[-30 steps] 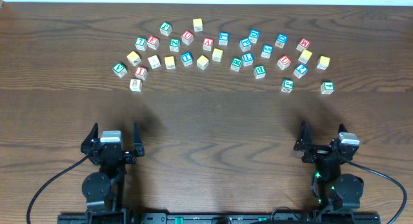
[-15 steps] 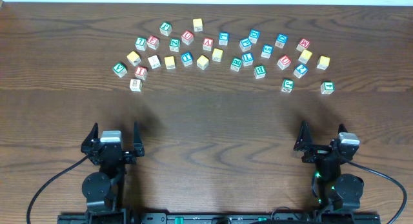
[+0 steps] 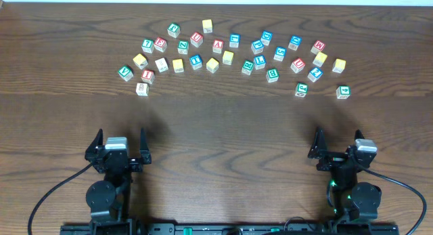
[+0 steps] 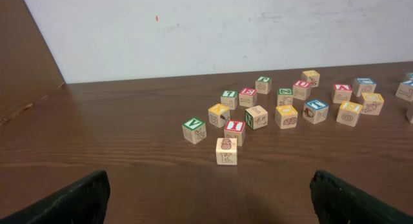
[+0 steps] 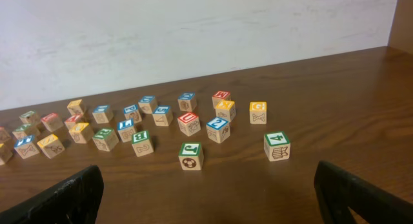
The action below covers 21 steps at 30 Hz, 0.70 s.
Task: Spell out AI2
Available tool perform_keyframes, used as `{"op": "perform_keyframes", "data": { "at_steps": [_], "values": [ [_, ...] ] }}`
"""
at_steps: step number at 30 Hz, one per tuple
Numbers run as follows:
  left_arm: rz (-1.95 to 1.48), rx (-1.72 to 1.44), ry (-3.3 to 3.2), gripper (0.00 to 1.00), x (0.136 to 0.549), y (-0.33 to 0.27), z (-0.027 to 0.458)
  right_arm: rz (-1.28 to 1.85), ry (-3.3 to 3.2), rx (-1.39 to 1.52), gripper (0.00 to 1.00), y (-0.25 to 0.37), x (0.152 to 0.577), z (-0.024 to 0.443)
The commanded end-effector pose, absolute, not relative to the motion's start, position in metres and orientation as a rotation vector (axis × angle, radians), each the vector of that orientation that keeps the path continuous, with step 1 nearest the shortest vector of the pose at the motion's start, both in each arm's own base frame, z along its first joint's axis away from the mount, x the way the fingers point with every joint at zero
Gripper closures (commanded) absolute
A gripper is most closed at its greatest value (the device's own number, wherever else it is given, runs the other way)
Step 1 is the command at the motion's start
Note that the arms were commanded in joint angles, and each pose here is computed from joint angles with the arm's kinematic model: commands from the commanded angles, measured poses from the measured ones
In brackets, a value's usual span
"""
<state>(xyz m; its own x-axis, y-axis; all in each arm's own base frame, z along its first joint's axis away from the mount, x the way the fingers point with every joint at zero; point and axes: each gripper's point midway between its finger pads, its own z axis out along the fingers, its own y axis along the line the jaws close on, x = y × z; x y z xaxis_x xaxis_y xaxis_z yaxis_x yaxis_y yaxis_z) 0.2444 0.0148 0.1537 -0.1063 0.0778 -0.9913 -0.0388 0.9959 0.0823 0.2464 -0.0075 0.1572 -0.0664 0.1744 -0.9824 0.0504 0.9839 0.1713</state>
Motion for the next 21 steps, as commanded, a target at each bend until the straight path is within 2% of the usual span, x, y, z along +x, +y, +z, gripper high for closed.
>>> {"op": "perform_keyframes", "data": {
  "at_steps": [1,21],
  "values": [
    [0.085,0.022,1.72,0.03,0.2438,0.0146,0.1382,0.103,1.635,0.18,0.01,-0.0087,0.2461,0.157],
    [0.086,0.022,1.718,0.02,0.2438,0.0148,0.1386,0.061,1.623,0.146,0.01,-0.01,0.2463,0.1606]
  ]
}}
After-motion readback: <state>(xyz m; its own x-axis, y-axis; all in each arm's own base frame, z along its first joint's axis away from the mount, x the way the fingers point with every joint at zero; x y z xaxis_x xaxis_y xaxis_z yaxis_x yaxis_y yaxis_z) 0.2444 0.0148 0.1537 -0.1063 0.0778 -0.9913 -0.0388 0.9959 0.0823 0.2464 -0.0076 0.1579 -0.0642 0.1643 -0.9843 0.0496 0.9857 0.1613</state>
